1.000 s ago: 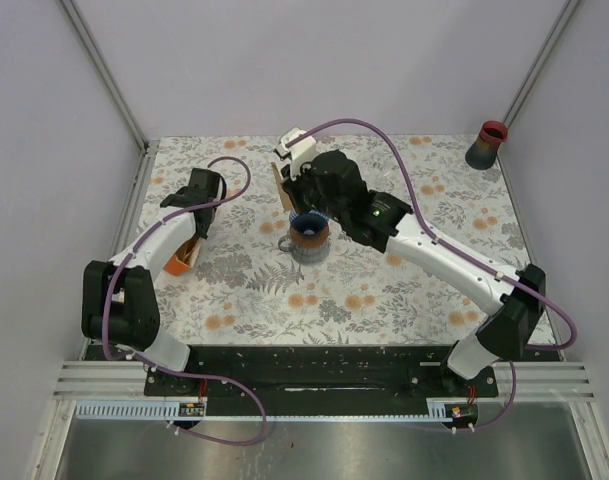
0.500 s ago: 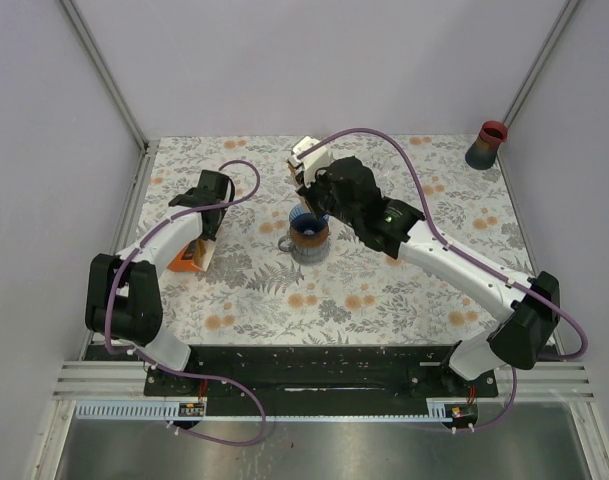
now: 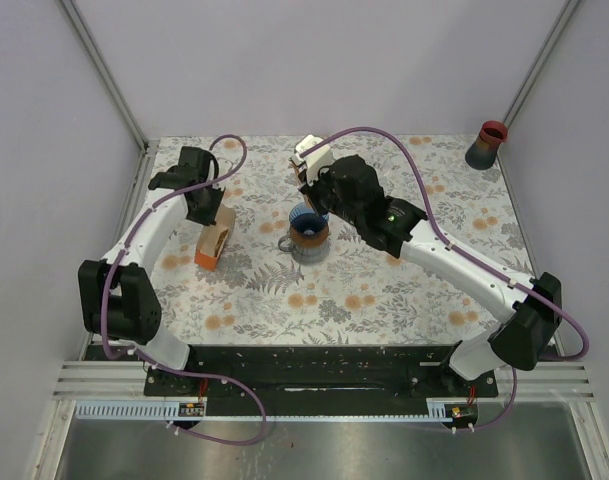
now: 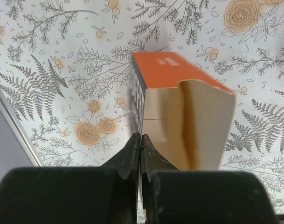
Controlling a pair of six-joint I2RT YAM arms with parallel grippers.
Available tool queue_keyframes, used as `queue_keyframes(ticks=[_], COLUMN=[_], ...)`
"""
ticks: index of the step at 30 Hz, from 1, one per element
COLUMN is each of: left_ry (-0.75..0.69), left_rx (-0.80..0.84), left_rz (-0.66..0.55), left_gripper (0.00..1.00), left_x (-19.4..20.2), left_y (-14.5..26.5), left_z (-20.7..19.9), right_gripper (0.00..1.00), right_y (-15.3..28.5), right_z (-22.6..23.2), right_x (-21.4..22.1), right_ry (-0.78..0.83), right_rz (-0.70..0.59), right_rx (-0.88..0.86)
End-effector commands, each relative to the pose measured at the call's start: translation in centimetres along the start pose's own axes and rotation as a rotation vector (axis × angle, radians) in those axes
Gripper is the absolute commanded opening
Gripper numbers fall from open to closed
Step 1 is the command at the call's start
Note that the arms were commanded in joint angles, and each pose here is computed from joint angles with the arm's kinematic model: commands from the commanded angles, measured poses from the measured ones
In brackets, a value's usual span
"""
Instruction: Place the coffee filter in the dripper
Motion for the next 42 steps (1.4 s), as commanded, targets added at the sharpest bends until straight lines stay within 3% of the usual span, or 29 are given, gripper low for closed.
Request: queue_keyframes(ticks=[1, 9, 14, 18, 23, 27, 31, 35, 42], left_ry=[0.030, 0.026, 0.038, 0.037, 0.053, 0.103, 0.128, 0.072, 0.033], left_rx=[0.070, 0.064, 0.004, 0.014, 0.036, 0.143, 0.395, 0.614, 0.818], left_rz=[0.053, 0.102, 0.097, 0.030, -0.100, -0.248, -0.313, -0.329, -0.300], left_gripper=[0.00, 0.00, 0.38, 0.59, 0.76, 0.84, 0.91, 0.92, 0.90], left_x=[0.3, 0.2, -0.2, -1.2, -3.6, -6.5, -8.4, -8.6, -7.8], left_y=[0.0, -1.9, -1.9, 0.0, 4.0, 8.9, 13.7, 16.8, 19.0], left_z=[-0.1, 0.2, 1.3, 1.4, 1.4, 0.5, -2.2, -5.5, -8.3], right_gripper=[0.00, 0.00, 0.00, 0.00, 0.00, 0.00, 0.00, 0.00, 0.00], right_y=[1.2, 1.2, 1.3, 1.3, 2.0, 3.2, 3.9, 4.4, 5.1], right_z=[-1.3, -1.3, -1.3, -1.4, -0.8, -0.2, -0.1, -0.2, -0.5], right_x=[-1.7, -1.7, -1.5, -1.4, -1.7, -2.2, -2.5, -2.5, -2.2], right_ry=[-0.005, -0.009, -0.004, 0.006, 0.058, 0.119, 0.229, 0.346, 0.518], right_rz=[-0.071, -0.067, -0.058, -0.057, -0.131, -0.266, -0.361, -0.435, -0.574], right_rx=[0.052, 0.049, 0.046, 0.046, -0.026, -0.090, -0.115, -0.099, -0.013])
Point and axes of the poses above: each gripper's point midway between its finger pads, its own y axis back along the fingers, its own z axis along the line the jaws close on, x = y × z, the point moved 8 cm from there along y, back along the fingers, and after that the axes turned 9 degrees about y, right-handed, at the moved point
